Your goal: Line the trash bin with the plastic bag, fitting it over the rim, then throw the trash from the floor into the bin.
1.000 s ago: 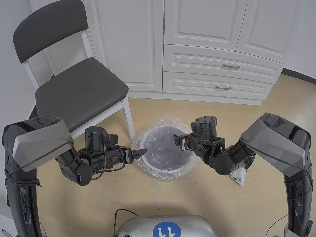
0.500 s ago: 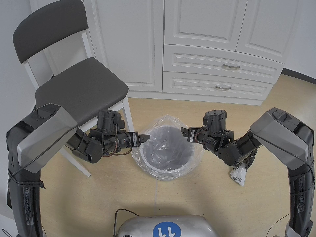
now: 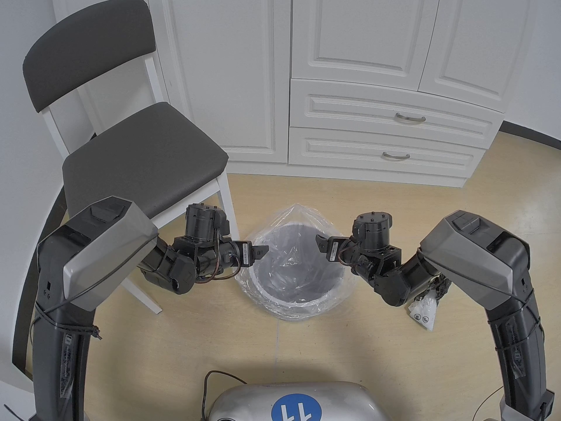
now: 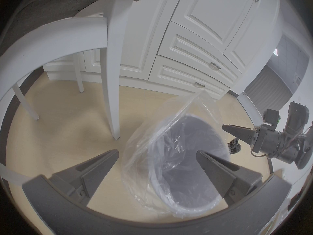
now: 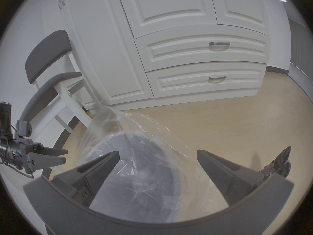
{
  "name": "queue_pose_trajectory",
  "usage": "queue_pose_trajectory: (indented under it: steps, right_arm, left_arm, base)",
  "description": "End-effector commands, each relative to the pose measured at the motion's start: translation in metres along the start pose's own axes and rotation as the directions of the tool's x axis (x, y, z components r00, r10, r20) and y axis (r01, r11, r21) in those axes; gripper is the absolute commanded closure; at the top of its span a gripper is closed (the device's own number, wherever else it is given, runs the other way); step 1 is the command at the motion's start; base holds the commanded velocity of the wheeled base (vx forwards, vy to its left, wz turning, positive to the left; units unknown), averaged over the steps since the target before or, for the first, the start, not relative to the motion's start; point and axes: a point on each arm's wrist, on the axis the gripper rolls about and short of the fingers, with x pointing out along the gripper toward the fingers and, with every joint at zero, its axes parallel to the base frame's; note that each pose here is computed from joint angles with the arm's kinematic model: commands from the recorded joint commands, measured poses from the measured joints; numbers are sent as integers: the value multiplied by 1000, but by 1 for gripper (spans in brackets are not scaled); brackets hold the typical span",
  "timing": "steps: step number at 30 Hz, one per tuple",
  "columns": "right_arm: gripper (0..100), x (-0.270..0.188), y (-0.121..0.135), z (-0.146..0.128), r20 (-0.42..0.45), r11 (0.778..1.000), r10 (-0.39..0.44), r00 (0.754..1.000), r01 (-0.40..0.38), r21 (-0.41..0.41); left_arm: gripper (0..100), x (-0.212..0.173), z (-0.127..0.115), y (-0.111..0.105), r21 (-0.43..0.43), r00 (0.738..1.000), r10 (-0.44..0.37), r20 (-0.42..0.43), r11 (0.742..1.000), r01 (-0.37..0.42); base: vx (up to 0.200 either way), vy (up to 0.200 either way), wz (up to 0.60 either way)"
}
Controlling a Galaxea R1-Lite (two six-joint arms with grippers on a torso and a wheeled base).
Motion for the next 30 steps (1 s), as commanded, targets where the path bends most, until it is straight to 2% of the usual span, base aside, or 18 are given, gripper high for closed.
queue_pose_trajectory:
  steps: [1, 8, 18, 22, 24, 30]
  right_arm:
    - [0, 30, -10, -33, -3, 999, -34, 999, 34, 2]
    - [0, 45, -21, -25, 89, 998, -60, 994, 57, 33]
    - [0, 66, -37, -17, 174, 991, -121, 977, 110, 69]
    - [0, 74, -40, -17, 203, 991, -121, 972, 107, 82]
    - [0, 83, -40, -19, 227, 991, -117, 967, 99, 89]
    - [0, 93, -49, -27, 233, 991, -120, 965, 102, 89]
  left_arm:
    - [0, 28, -14, 6, 1, 1000, 26, 3, 1000, -26]
    - [0, 56, -20, 15, -23, 989, 136, 58, 991, -135]
    - [0, 66, -9, 15, -76, 977, 177, 115, 983, -169]
    - [0, 75, -2, 19, -123, 964, 232, 128, 968, -216]
    - [0, 80, 7, 22, -171, 951, 273, 144, 954, -248]
    - [0, 89, 8, 26, -212, 941, 306, 141, 938, -273]
  base:
    - [0, 0, 0]
    - [0, 0, 0]
    - [0, 0, 0]
    - [0, 0, 0]
    - [0, 0, 0]
    - [0, 0, 0]
